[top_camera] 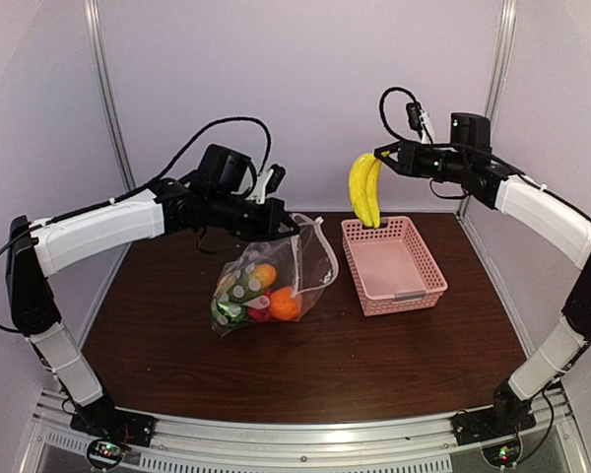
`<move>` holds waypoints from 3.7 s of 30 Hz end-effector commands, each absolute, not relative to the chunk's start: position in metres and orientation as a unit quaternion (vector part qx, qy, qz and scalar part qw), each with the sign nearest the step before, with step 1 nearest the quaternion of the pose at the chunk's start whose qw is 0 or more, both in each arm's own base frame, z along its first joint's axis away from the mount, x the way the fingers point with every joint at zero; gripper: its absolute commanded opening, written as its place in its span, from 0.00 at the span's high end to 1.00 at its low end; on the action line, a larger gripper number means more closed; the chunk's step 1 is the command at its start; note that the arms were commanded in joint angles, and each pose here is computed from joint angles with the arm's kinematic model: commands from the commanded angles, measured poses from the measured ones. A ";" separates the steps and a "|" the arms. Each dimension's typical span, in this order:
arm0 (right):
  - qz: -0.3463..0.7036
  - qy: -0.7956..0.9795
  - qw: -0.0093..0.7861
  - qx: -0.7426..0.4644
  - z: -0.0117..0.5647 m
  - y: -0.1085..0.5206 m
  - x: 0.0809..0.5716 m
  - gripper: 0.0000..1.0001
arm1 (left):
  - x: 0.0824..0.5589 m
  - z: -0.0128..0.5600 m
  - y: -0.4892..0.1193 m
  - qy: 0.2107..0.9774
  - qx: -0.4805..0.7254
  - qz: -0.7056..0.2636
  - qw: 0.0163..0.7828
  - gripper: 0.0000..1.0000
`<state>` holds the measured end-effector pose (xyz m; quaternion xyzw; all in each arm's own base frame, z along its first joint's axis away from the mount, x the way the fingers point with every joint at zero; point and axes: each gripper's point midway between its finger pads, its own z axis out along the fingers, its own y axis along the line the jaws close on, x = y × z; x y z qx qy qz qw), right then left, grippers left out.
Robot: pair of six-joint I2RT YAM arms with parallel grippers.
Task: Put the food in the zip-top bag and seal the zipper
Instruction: Place the fake fruit in the zipper food storage bag, then adjust the zipper food storage bag.
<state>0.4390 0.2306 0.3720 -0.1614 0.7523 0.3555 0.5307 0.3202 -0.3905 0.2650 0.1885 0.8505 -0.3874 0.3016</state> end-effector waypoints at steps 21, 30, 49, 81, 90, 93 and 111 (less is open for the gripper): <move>0.446 0.666 0.529 -0.279 0.424 0.335 0.376 0.88 | 0.311 0.379 -0.406 0.772 0.147 -0.528 0.322 1.00; 0.406 0.674 0.535 -0.309 0.385 0.343 0.382 0.86 | 0.314 0.377 -0.390 0.776 0.125 -0.526 0.324 1.00; 0.300 0.683 0.524 -0.411 0.326 0.376 0.353 0.77 | 0.330 0.358 -0.364 0.781 0.074 -0.529 0.323 1.00; 0.170 0.797 0.416 -0.403 0.305 0.333 0.350 0.19 | 0.324 0.346 -0.350 0.780 0.082 -0.528 0.326 1.00; 0.166 0.838 0.339 -0.394 0.250 0.340 0.358 0.57 | 0.324 0.340 -0.352 0.782 0.089 -0.527 0.321 1.00; 0.182 0.834 0.352 -0.383 0.272 0.343 0.362 1.00 | 0.323 0.339 -0.353 0.784 0.099 -0.523 0.319 1.00; 0.408 0.758 0.318 -0.397 0.331 0.381 0.305 0.88 | 0.308 0.344 -0.384 0.767 0.235 -0.496 0.333 1.00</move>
